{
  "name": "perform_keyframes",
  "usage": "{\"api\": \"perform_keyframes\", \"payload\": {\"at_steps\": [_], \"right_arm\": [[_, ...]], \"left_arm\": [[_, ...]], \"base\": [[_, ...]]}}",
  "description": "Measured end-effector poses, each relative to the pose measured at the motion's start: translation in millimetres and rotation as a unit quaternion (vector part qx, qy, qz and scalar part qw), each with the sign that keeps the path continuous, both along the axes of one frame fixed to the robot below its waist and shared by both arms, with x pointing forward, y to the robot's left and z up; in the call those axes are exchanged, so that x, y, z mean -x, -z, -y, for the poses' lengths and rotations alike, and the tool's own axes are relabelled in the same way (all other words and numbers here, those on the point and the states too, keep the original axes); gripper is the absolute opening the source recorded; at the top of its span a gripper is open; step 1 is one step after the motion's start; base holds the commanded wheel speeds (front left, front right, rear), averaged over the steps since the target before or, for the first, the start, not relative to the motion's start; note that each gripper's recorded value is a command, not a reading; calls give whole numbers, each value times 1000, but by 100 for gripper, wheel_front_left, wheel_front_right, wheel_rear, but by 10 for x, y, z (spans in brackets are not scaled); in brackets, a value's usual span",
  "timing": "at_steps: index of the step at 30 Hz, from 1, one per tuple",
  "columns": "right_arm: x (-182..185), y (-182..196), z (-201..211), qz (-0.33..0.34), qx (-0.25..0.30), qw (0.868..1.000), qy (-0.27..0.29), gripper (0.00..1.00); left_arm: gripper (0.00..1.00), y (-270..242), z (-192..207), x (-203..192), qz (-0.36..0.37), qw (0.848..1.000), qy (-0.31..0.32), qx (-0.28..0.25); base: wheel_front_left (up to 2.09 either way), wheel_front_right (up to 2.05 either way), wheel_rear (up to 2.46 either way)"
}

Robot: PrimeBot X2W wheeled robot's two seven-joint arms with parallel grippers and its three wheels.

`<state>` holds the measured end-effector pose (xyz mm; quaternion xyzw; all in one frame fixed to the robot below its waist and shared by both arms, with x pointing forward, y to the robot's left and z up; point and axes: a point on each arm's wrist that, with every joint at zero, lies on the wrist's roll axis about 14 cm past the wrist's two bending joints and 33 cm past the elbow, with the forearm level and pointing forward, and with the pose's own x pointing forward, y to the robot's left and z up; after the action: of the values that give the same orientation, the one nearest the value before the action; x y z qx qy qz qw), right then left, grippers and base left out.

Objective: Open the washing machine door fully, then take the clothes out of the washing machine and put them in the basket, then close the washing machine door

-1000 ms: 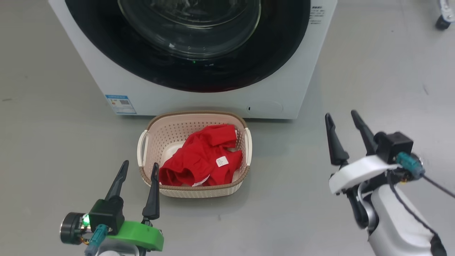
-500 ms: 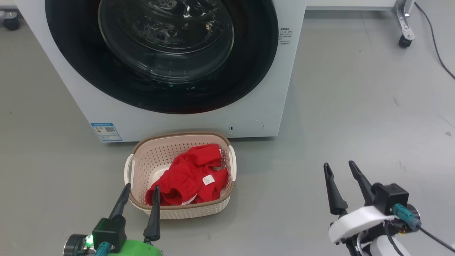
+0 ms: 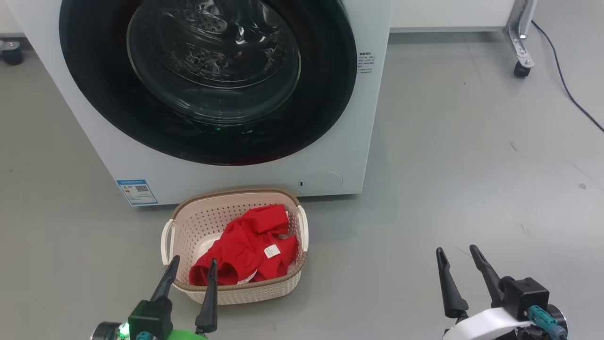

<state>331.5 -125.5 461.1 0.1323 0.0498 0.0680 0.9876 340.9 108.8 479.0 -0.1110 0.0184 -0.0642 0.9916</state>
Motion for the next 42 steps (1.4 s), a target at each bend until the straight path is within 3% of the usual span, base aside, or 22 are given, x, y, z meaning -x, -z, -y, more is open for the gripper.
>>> {"api": "perform_keyframes", "payload": {"at_steps": [37, 38, 42], "right_arm": [[98, -108, -24, 16, -3, 1000, 1, 100], [100, -102, -26, 15, -3, 1000, 1, 0], [153, 30, -44, -6, -3, 1000, 1, 0]], "left_arm": [[100, -3, -14, 75, -3, 1000, -1, 3], [0, 3, -7, 78, -4, 1000, 0, 4], [0, 139, 8, 129, -26, 1000, 0, 3]], "base": [[0, 0, 0], [0, 0, 0], [0, 0, 0]]}}
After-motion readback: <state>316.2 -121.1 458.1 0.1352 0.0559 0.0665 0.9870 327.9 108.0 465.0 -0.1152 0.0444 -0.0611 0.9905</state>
